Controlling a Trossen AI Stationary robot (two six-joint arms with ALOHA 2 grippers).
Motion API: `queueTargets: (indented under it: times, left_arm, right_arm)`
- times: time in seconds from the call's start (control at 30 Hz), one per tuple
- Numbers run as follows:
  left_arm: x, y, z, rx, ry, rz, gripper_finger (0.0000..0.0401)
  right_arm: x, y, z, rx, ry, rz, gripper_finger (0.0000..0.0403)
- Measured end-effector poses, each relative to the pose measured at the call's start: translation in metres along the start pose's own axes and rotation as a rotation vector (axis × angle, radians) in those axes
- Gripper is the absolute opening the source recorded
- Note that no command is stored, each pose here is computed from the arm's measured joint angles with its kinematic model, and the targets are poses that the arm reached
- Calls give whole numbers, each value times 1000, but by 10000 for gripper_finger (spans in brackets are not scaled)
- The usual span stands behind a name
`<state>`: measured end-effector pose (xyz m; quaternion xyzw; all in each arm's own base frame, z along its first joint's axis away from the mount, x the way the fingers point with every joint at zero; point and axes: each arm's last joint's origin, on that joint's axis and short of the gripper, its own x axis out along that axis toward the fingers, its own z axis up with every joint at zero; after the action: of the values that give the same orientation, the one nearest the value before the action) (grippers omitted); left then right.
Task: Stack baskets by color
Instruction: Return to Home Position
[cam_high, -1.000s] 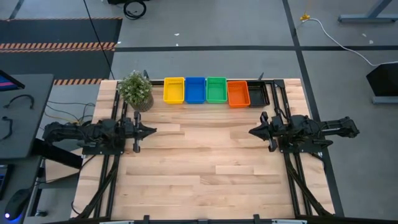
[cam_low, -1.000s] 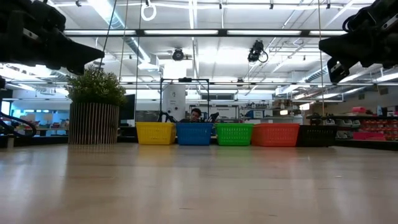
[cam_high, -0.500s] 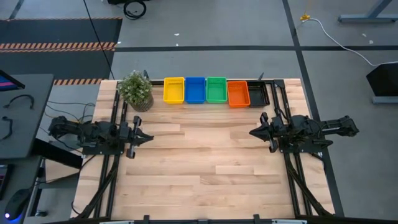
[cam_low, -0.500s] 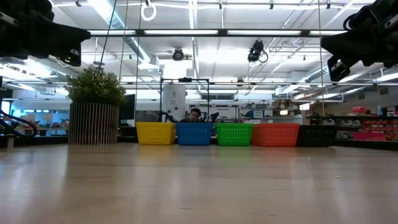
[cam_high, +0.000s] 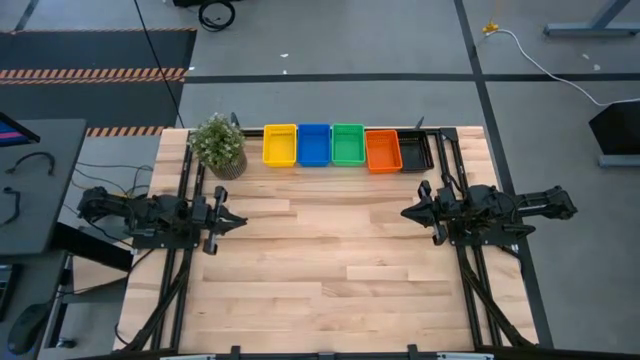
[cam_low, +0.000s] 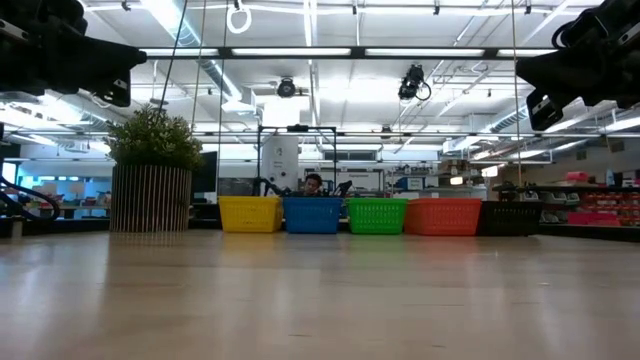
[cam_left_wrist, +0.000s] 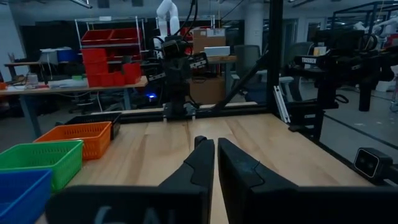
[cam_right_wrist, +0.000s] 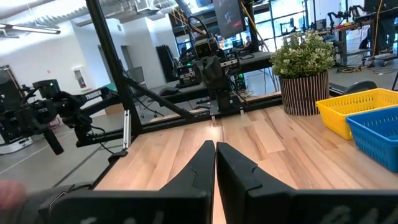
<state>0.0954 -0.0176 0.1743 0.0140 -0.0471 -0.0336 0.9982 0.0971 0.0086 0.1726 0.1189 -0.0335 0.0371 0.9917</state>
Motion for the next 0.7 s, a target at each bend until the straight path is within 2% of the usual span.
queueTargets:
  times: [0.7]
  left_arm:
    - [0,0,0,0,0,0,25]
  right_arm:
    - [0,0,0,0,0,0,21]
